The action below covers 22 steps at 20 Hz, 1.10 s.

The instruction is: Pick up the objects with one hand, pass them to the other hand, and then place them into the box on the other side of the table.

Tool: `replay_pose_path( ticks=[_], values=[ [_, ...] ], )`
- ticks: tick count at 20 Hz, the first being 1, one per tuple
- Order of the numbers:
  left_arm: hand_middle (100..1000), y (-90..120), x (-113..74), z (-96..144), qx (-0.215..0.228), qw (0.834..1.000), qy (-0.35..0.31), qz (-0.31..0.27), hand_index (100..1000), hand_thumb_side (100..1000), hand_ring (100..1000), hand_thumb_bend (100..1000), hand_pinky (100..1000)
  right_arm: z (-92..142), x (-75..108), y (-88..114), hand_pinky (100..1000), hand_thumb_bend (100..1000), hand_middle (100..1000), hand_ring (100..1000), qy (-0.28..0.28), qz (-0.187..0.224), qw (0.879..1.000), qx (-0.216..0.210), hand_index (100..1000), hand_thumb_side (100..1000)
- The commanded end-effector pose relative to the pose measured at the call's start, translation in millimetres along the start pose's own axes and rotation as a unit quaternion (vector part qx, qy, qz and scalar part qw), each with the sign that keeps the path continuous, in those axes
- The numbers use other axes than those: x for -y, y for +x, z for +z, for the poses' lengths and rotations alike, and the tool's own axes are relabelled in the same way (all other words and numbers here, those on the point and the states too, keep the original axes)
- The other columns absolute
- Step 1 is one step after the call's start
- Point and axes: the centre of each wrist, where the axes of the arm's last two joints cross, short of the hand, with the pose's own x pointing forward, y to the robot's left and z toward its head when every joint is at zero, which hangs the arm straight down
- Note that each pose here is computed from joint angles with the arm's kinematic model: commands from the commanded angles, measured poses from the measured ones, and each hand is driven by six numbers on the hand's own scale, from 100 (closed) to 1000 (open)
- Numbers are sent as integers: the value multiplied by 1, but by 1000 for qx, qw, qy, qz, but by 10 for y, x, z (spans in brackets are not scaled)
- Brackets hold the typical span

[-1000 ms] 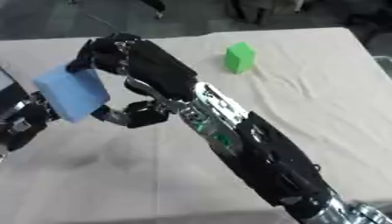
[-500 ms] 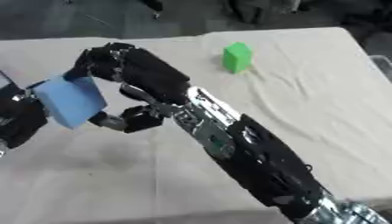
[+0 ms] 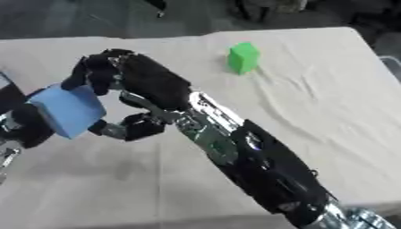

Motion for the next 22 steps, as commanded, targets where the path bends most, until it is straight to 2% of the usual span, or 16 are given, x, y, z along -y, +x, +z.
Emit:
replay_pose_path(
  ticks=[1,8,13,17,19,22],
  values=[
    [884,125,8,-63,5,1000,-25,-17,849,597,1000,790,794,-51,96,16,663,100,535,607,-6,11,1000,13,586,100],
    [867,147,60,-94,3,998,-59,-22,842,572,1000,764,792,-17,50,-4,672,100,536,609,0,13,1000,6,586,100],
    [766,155,69,-114,5,998,-57,-14,780,480,943,634,771,12,18,-31,678,100,534,610,4,15,1000,1,585,100],
    [663,139,58,-104,2,1000,-31,0,706,514,912,536,756,28,2,-38,681,100,528,608,8,16,1000,1,582,100],
    [638,134,56,-102,2,1000,-16,6,684,500,903,529,753,34,-2,-40,680,100,529,608,10,16,1000,2,584,100],
    [594,128,50,-96,1,1000,4,13,642,530,883,461,742,48,-4,-42,676,100,533,610,13,18,1000,1,591,100]
  ],
)
